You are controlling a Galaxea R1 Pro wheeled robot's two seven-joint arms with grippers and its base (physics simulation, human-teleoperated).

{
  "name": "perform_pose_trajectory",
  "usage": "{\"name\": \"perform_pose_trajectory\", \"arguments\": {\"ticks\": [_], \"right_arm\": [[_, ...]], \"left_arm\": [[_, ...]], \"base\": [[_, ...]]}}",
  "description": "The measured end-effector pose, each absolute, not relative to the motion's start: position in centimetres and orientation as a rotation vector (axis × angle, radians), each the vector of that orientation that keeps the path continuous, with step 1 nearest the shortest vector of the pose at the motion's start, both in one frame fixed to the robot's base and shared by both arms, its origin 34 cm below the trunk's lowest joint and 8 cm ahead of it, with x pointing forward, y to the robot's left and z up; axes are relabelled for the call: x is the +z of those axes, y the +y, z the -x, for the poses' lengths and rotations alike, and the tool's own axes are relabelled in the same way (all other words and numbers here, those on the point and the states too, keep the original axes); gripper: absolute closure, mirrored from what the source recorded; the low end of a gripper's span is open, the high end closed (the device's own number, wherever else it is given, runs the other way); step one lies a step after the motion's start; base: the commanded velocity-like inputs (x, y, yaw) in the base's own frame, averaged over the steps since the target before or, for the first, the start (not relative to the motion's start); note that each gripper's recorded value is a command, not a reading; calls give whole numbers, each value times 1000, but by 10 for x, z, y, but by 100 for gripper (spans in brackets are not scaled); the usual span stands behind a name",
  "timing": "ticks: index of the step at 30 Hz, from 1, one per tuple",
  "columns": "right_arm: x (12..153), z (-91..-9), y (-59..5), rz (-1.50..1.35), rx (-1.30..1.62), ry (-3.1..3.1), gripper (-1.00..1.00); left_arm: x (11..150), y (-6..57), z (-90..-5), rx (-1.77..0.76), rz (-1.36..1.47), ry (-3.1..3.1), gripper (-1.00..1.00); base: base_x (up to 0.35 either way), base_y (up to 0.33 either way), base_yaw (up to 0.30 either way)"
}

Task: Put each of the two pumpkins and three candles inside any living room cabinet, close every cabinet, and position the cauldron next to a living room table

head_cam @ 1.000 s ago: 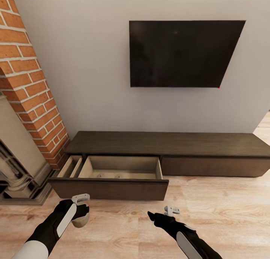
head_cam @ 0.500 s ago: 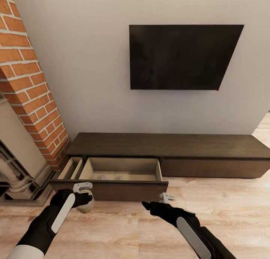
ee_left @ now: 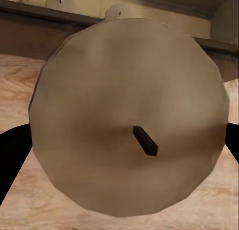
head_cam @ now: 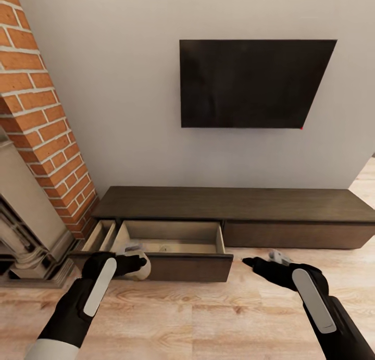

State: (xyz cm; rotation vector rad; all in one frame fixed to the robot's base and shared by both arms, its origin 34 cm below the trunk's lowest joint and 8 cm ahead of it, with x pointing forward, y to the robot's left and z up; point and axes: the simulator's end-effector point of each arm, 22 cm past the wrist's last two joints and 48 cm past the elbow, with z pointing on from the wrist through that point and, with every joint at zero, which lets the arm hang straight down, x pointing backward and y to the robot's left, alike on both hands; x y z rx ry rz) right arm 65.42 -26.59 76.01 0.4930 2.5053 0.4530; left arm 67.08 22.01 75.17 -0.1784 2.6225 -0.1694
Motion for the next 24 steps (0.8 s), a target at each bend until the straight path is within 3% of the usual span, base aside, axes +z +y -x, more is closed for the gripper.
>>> {"name": "perform_pose_trajectory", "arguments": {"ticks": [18,24], "right_arm": [[770,-645,-289,-475,243,2558,-100],[770,-645,-291,-474,231,2556,-100]], "left_arm": [[776,183,-667,-53,215,2642,100],[785,167,-669,-63,149,2621,100]], "base": [[2,0,0],[244,-32,0]]}}
